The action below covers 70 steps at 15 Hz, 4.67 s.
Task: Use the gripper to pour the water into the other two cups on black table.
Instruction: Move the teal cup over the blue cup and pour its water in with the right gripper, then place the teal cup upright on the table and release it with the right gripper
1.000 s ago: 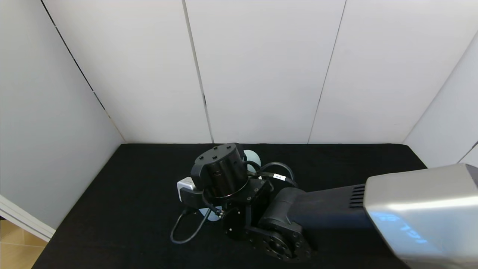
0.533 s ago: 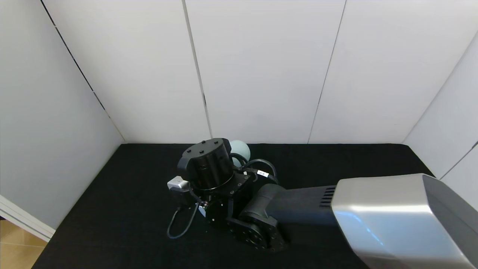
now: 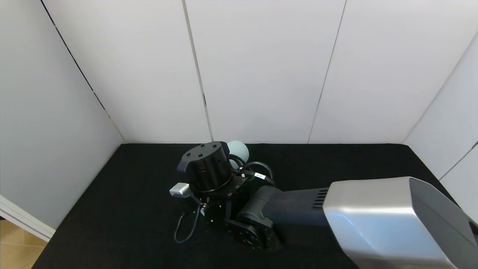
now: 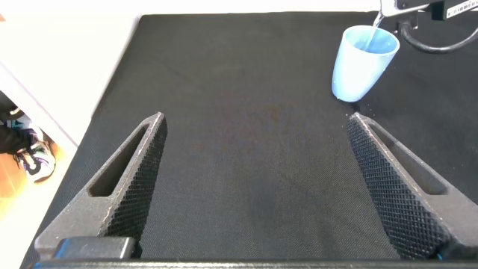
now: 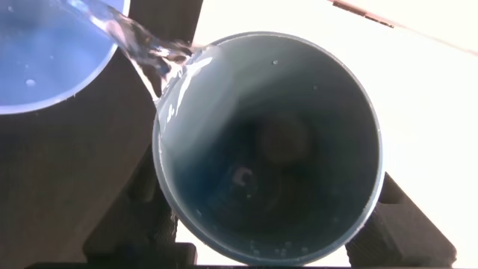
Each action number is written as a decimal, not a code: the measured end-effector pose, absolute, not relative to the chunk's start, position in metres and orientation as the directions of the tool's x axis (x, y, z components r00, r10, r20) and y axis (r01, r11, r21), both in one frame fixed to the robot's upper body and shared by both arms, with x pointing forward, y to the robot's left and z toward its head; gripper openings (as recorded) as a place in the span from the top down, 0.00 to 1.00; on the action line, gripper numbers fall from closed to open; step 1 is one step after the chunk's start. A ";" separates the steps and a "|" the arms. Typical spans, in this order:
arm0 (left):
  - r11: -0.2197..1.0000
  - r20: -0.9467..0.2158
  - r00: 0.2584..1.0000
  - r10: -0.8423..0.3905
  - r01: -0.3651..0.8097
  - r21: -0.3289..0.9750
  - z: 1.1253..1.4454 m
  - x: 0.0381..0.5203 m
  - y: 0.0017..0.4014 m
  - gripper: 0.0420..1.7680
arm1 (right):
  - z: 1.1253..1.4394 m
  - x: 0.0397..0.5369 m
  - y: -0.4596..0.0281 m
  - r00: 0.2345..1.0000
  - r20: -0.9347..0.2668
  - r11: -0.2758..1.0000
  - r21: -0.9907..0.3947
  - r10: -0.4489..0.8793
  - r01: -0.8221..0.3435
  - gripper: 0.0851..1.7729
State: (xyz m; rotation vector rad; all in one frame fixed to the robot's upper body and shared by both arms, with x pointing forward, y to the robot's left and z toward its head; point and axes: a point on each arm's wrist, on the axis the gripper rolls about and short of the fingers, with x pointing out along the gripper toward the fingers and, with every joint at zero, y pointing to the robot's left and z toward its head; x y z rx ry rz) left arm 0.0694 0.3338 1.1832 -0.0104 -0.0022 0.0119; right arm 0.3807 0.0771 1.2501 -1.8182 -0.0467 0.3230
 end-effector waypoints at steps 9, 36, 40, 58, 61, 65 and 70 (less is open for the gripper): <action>1.000 0.002 1.000 0.011 -0.011 -0.010 1.183 0.069 0.334 0.03 | 1.246 0.378 0.076 0.957 -0.203 -0.258 -0.955 0.206 -0.147 0.34; 1.000 0.002 1.000 0.012 -0.012 -0.010 1.183 0.069 0.334 0.03 | 1.258 0.250 -0.103 0.888 -0.194 0.892 -0.099 0.418 -0.441 0.34; 1.000 0.002 1.000 0.012 -0.012 -0.010 1.183 0.069 0.334 0.03 | 1.226 0.253 -0.092 0.857 -0.217 0.863 -0.097 0.468 -0.496 0.34; 1.000 0.002 1.000 0.012 -0.012 -0.010 1.183 0.069 0.334 0.03 | 1.129 0.271 -0.067 0.822 -0.357 0.838 -0.159 0.444 -0.522 0.25; 1.000 0.002 1.000 0.012 -0.012 -0.010 1.183 0.069 0.334 0.03 | 1.132 0.271 -0.068 0.823 -0.349 0.839 -0.156 0.447 -0.522 0.18; 1.000 0.002 1.000 0.012 -0.012 -0.010 1.183 0.069 0.334 0.03 | 1.158 0.271 -0.073 0.839 -0.300 0.846 -0.148 0.454 -0.511 0.13; 1.000 0.002 1.000 0.012 -0.012 -0.010 1.183 0.069 0.334 0.03 | 1.243 0.252 -0.109 0.855 -0.235 0.852 -0.150 0.462 -0.501 0.09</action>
